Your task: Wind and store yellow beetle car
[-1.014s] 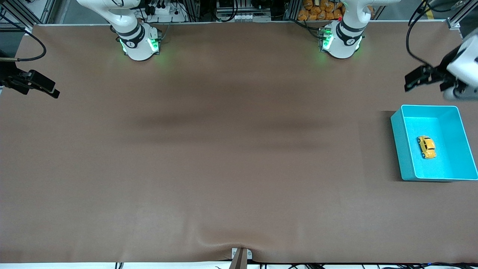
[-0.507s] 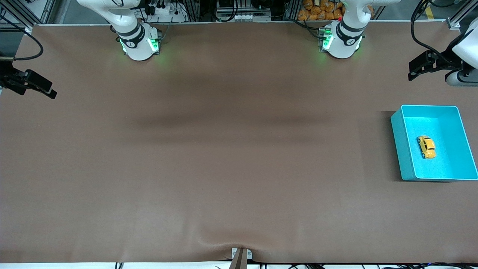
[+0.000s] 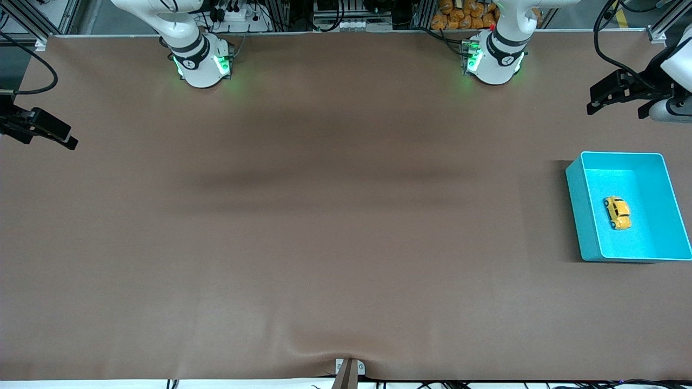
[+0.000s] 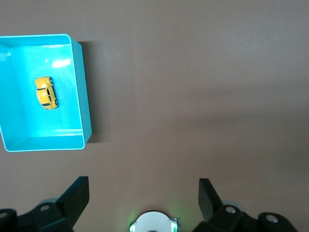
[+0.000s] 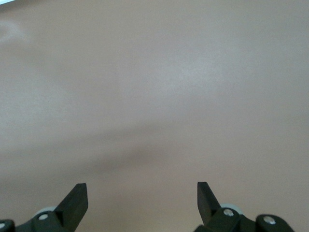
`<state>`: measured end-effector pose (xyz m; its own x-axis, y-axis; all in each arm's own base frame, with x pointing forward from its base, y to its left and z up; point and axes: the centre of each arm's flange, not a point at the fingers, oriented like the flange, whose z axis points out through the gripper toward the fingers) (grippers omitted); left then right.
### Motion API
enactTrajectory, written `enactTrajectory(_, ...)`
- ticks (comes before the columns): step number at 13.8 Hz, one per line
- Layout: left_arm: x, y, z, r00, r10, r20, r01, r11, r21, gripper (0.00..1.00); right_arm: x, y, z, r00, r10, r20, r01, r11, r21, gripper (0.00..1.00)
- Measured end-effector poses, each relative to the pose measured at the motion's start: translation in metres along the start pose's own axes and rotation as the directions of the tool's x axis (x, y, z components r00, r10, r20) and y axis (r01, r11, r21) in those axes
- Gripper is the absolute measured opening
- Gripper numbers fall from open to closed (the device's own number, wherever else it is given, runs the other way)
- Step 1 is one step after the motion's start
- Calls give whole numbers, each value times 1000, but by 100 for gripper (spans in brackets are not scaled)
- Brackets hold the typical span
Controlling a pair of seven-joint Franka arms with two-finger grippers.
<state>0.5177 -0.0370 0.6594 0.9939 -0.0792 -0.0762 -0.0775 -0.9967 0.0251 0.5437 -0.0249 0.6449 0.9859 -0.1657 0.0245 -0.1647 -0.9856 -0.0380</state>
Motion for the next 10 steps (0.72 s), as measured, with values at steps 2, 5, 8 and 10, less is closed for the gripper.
enactTrajectory(2,0,0,0,1000,0,0,0,1000,0,100,1,0,0,1000,0,0,0,1000,-1,100)
enactTrajectory(5,0,0,0,1000,-1,0,1,1000,0,100,3,-1,3,1000,-1,4,1,1000,-2,100)
enactTrajectory(8,0,1,0,1000,-7,0,7,1000,2,100,3,-1,3,1000,-2,5,2,1000,-2,100)
enactTrajectory(10,0,0,0,1000,-9,0,9,1000,5,100,3,-2,3,1000,-3,5,3,1000,-2,100)
